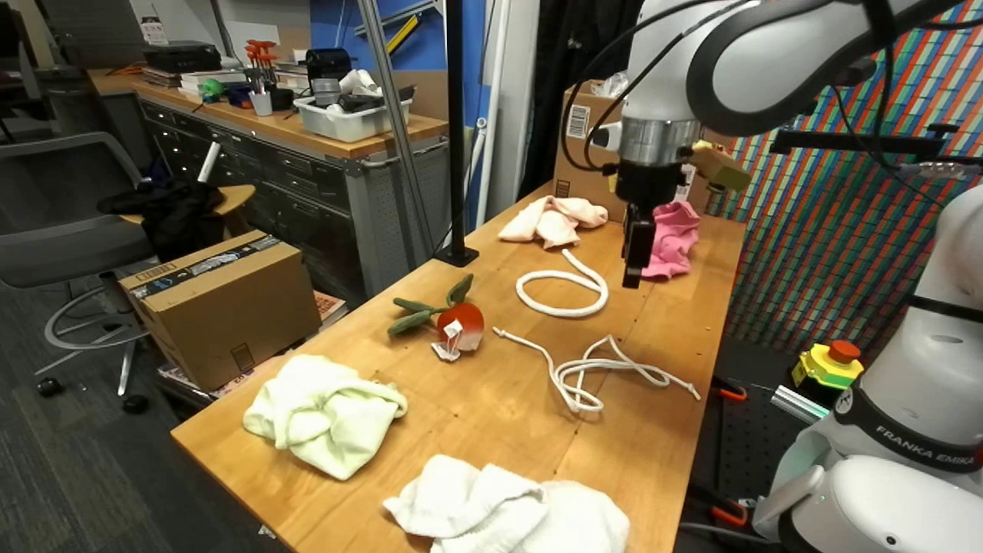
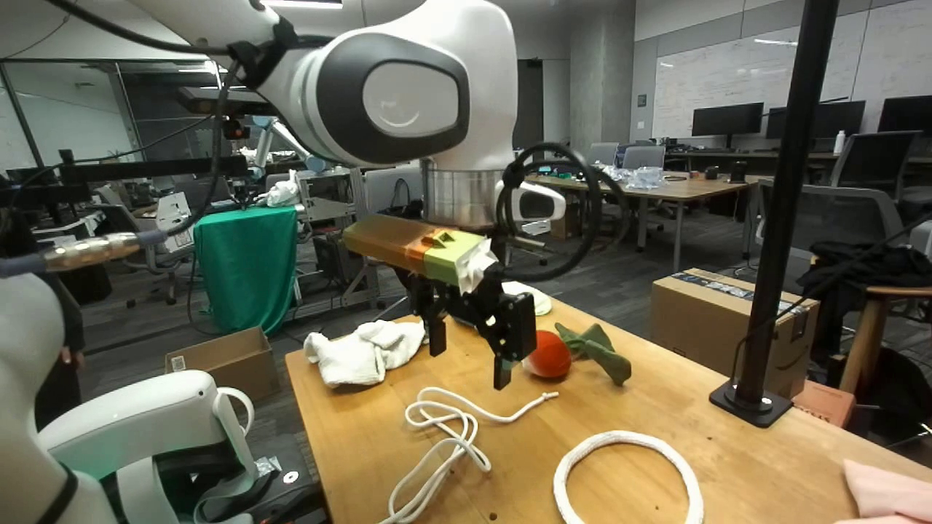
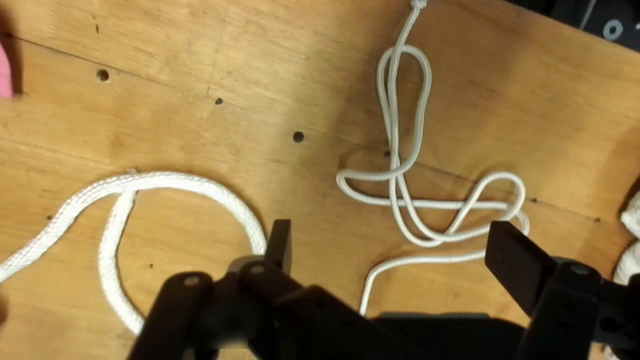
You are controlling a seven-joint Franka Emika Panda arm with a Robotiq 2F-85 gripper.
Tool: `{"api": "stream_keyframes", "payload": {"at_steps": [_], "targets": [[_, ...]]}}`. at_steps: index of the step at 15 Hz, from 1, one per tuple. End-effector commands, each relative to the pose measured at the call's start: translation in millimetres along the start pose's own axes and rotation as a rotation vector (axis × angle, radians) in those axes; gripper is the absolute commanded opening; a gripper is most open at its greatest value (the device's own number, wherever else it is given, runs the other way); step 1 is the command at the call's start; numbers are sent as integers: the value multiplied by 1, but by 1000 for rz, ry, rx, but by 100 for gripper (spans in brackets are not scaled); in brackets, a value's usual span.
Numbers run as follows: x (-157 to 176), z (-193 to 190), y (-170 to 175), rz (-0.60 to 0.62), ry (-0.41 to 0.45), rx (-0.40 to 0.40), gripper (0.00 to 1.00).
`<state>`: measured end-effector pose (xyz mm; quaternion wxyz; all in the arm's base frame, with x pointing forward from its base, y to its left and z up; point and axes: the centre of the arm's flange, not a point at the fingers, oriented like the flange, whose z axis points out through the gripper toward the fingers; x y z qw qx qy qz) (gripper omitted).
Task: Separate all the objects on the heap
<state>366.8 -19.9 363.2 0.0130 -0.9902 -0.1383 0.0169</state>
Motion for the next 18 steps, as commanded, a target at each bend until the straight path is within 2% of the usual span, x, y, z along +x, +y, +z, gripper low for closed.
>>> {"api": "stream_keyframes", "payload": {"at_steps": [1, 6, 12, 15, 16, 18], "targets": [[-30, -50, 25, 95, 173, 44, 100], [-52, -74, 49, 239, 379, 56, 100], [-61, -93, 69, 333, 647, 62, 100], [-66, -88, 81, 347, 693, 43, 100], [-48, -109, 89, 351, 632, 40, 100], [-49, -107, 90, 354, 627, 44, 100]]}}
